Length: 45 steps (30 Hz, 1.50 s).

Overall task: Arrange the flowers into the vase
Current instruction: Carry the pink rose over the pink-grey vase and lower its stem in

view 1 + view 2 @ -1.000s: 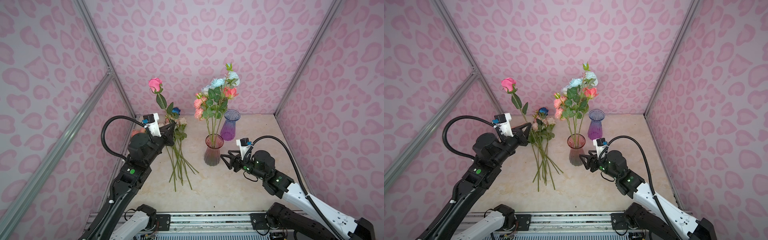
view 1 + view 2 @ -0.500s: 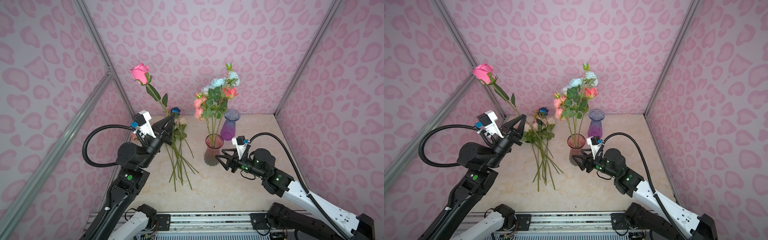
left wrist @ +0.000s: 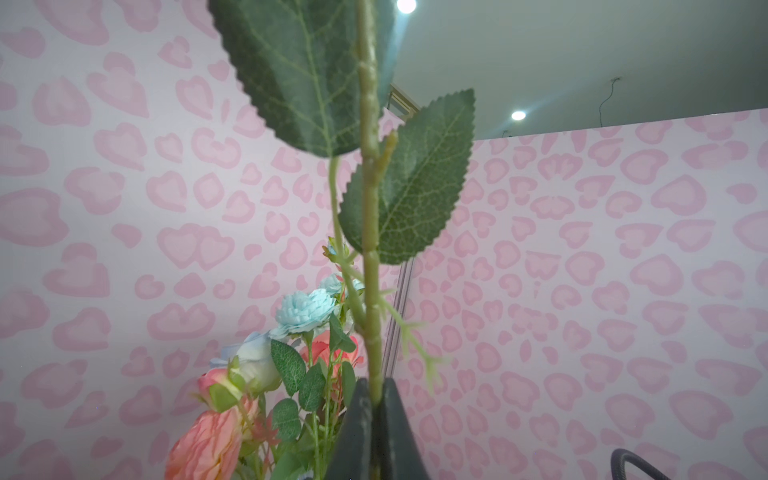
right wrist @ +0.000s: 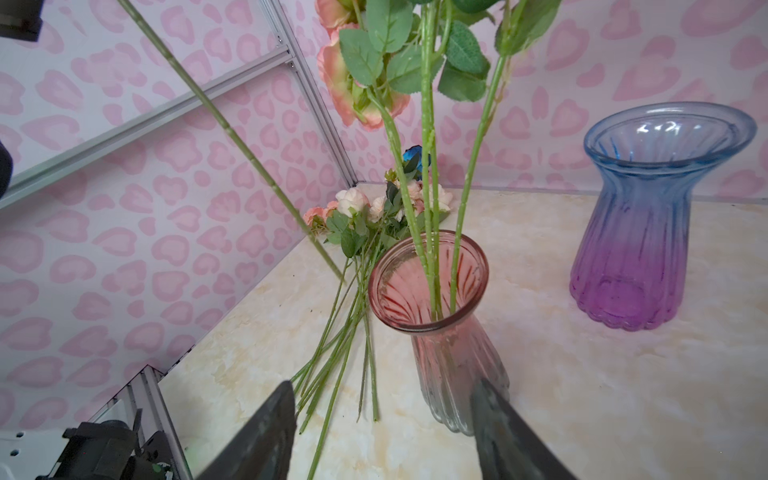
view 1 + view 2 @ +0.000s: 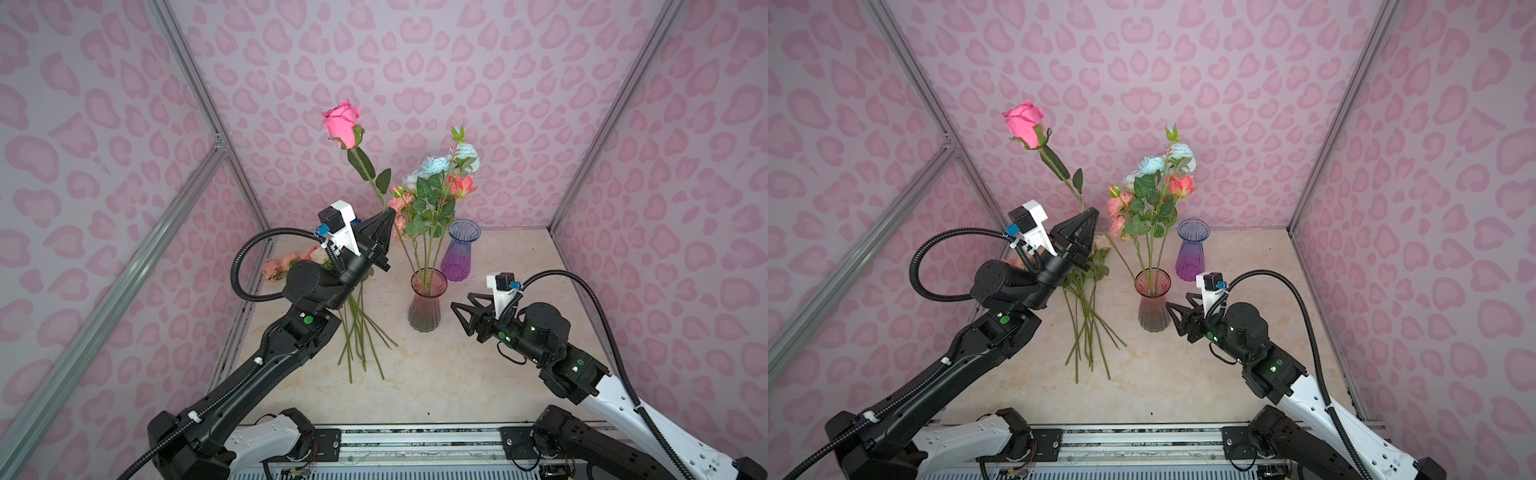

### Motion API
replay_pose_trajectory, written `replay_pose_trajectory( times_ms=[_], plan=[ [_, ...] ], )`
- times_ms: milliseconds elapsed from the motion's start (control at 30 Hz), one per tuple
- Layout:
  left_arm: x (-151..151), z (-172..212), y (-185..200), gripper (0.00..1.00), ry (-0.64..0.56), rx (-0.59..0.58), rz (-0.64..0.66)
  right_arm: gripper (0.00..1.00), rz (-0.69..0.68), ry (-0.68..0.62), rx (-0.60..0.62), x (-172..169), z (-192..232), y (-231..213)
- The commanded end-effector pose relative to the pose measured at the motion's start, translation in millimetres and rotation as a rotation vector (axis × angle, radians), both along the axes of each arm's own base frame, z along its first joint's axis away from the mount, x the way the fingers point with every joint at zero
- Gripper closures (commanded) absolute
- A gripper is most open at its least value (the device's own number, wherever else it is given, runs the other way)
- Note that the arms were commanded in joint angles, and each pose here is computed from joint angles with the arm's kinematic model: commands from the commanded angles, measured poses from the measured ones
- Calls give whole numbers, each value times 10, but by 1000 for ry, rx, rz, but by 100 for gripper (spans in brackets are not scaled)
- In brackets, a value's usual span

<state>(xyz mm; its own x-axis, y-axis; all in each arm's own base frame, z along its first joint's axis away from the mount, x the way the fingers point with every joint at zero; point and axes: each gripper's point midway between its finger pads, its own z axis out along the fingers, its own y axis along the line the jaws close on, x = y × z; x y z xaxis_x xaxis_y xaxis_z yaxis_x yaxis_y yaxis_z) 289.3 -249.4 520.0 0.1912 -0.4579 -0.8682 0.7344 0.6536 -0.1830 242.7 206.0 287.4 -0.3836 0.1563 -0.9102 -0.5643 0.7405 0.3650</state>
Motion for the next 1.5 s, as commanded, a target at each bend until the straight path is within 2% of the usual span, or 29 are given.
replay_pose_trajectory(
  times_ms=[0,100,300,500,700,933,1100,1200,1467],
  plan=[
    [28,137,-116,97,-83,15,23,33,-12,9,0,19,-71,-52],
    [173,-5,-309,97,-69,67,35,33,-21,23,7,23,-144,-91],
    [410,-597,-516,97,32,151,47,32,-43,39,5,-1,-231,-184],
    [423,-1114,-640,97,127,196,22,32,-33,60,6,23,-316,-159],
    [384,-1326,-694,96,172,229,18,32,-7,52,52,93,-274,-46],
    [403,-1667,-824,94,230,315,21,33,19,68,31,137,-268,36],
    [406,-1868,-964,87,269,382,6,32,12,76,24,138,-304,23],
    [401,-1926,-1010,78,289,423,10,33,1,78,26,142,-320,3],
    [348,-2033,-857,59,362,499,71,32,-26,63,15,81,-280,-102]
  ],
)
